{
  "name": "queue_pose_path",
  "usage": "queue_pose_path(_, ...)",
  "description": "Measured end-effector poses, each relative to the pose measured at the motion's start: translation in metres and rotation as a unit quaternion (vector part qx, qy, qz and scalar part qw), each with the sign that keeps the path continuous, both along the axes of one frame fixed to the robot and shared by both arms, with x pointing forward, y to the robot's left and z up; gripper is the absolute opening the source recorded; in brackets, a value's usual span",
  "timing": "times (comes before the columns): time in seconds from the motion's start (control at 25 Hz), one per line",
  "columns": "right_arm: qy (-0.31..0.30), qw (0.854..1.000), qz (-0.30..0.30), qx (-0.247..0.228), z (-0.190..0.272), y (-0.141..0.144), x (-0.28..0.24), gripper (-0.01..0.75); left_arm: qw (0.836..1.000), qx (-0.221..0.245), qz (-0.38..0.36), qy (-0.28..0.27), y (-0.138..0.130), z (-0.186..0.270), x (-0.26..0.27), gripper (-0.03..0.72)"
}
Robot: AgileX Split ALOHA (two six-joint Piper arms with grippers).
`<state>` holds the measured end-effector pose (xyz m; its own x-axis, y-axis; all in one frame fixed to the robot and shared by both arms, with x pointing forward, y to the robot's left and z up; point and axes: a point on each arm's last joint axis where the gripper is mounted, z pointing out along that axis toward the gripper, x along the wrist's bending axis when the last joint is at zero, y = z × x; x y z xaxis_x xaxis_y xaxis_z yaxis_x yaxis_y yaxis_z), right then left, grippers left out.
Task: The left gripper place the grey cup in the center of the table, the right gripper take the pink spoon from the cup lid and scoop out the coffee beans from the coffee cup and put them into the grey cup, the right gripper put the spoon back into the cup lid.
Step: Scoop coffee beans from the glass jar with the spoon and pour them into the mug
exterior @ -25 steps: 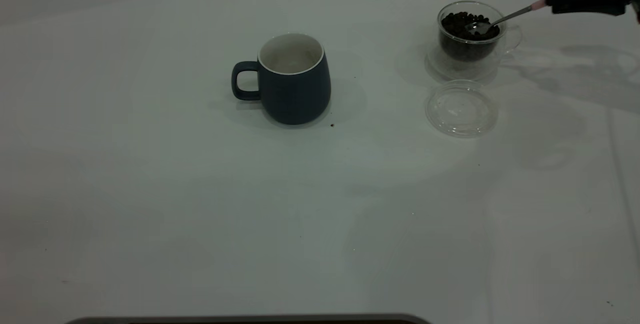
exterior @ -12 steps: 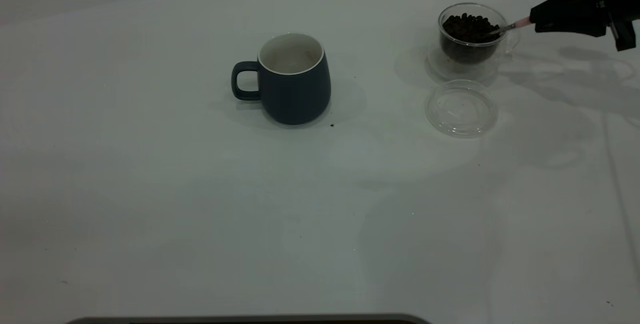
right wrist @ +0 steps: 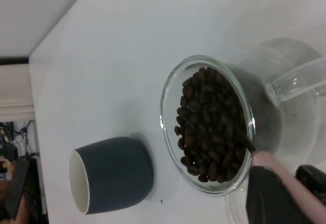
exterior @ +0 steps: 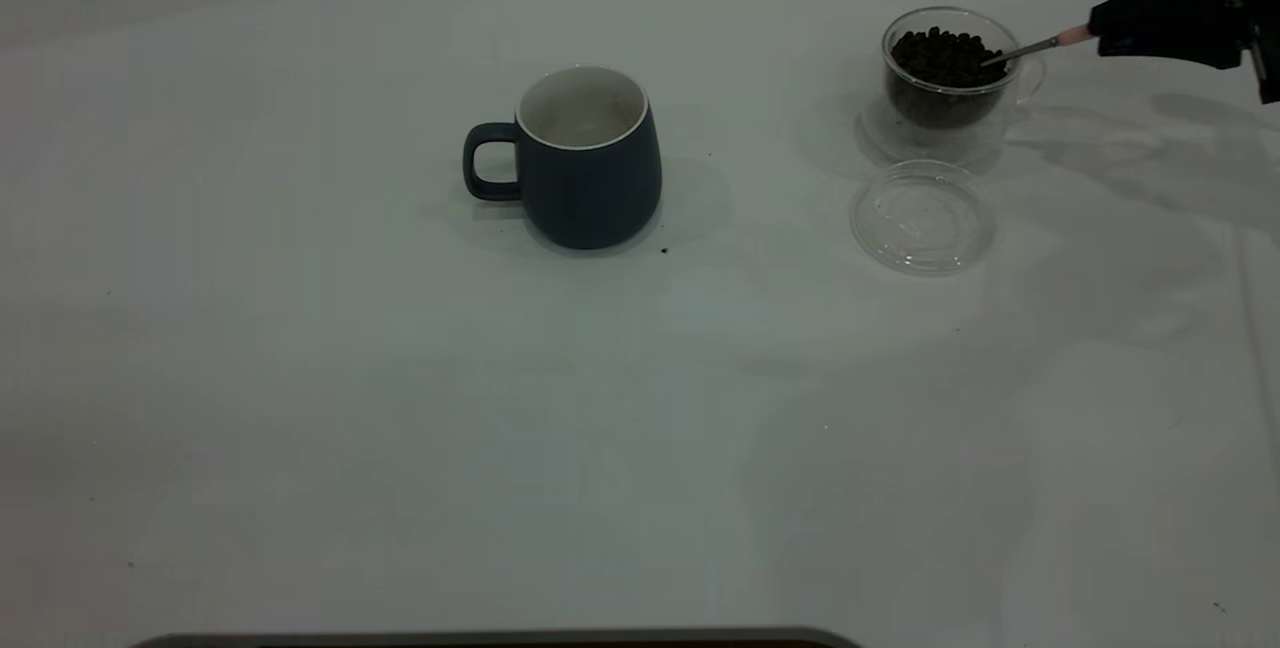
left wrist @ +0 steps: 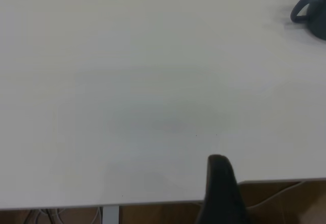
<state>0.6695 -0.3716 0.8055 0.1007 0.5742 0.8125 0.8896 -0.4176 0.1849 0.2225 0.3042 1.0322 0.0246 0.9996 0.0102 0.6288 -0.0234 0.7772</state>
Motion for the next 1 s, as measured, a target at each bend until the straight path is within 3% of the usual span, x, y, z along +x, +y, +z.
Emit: queue_pose_path(1.0, -0.02, 1.0, 0.009, -0.014, 0.021, -0.005, 0.001, 0.101, 1.0, 0.0, 0.0, 0.0, 0.0, 0.0, 0.0, 0.567)
